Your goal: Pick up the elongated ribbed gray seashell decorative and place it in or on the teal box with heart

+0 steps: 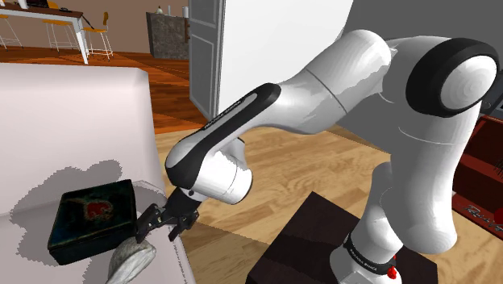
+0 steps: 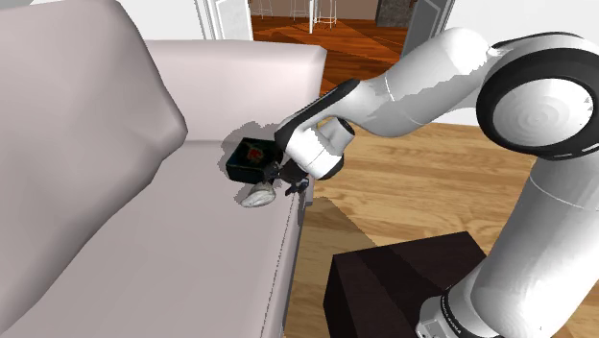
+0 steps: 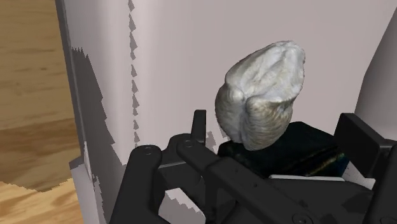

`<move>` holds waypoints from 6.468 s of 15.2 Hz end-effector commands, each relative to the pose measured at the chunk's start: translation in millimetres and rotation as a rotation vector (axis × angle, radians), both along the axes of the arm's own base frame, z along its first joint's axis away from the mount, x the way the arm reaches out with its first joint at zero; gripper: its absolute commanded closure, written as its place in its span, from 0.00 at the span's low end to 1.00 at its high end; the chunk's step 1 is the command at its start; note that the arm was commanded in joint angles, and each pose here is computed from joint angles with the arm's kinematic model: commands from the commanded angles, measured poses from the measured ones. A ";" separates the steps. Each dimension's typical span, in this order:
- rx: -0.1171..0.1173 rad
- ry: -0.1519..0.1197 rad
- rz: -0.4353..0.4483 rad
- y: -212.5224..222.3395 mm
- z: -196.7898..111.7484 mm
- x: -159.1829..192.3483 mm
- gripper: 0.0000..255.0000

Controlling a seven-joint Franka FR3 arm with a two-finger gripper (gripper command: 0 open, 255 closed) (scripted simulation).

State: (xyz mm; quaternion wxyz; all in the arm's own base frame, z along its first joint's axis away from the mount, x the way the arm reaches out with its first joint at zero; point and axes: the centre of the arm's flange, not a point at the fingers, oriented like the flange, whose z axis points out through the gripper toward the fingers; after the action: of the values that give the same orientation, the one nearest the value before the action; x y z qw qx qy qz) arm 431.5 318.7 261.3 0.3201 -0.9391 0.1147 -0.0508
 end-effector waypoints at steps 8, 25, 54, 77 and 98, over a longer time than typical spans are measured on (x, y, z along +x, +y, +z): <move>0.003 -0.001 -0.002 21.6 -27.9 6.1 0.00; 0.003 -0.001 -0.002 21.6 -17.4 6.1 1.00; 0.149 0.302 0.095 21.6 -51.8 77.1 1.00; 0.149 0.302 0.095 21.6 37.8 77.2 1.00; -0.251 0.129 0.049 143.3 2.9 96.1 0.00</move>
State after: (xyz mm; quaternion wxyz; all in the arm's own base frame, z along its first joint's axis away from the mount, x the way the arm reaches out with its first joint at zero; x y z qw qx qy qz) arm 526.8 461.0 267.3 0.1932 -0.9755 0.1048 0.0039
